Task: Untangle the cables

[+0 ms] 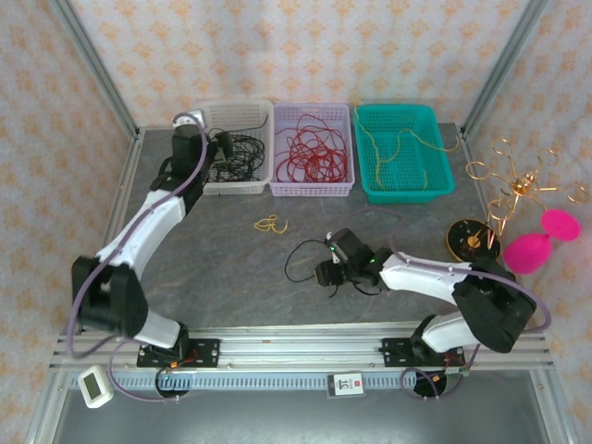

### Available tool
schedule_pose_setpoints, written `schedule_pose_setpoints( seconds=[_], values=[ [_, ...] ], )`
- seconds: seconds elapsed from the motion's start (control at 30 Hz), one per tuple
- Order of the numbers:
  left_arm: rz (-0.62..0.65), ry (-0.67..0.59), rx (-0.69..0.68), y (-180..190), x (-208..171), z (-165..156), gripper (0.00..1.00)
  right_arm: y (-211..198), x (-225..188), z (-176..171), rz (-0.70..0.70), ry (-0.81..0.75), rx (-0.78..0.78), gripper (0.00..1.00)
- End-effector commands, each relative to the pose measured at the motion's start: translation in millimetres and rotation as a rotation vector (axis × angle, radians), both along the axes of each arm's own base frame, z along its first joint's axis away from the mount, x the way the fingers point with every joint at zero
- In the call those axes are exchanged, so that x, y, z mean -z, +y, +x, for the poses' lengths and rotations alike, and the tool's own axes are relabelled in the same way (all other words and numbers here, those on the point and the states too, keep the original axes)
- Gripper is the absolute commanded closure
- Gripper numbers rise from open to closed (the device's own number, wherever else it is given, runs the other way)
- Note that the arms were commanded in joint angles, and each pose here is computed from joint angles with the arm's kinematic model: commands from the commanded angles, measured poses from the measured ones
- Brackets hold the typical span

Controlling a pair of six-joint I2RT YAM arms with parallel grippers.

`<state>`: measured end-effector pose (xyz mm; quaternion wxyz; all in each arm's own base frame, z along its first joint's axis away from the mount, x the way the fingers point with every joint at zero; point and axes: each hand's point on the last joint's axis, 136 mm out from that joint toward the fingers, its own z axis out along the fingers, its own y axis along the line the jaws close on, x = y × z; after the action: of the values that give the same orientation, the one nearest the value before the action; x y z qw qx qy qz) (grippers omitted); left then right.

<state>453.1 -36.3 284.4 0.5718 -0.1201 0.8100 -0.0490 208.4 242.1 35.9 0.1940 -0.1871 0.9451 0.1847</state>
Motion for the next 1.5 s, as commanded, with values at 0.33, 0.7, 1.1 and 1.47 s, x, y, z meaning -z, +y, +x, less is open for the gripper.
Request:
schedule_pose_setpoints(
  seconds=[0.33,0.7,1.1,1.47],
  values=[
    [-0.178,0.164,0.201,-30.5,85.7,-121.3,0.31,44.6,2.5,-3.0,-0.389,-0.244,-0.721,0.44],
    [-0.24,0.193,0.233,-37.1,104.6,-144.3,0.31,21.9,41.5,-2.8,-0.5,-0.112,-0.771,0.57],
    [-0.28,0.189,0.308,-55.6,87.5,-155.6,0.32,42.2,-19.9,13.1,-0.366,-0.328,-0.713,0.97],
    [-0.804,0.131,0.622,-155.3,75.1,-196.0,0.35,66.1,-91.8,8.0,-0.073,-0.574,-0.636,1.0]
  ],
)
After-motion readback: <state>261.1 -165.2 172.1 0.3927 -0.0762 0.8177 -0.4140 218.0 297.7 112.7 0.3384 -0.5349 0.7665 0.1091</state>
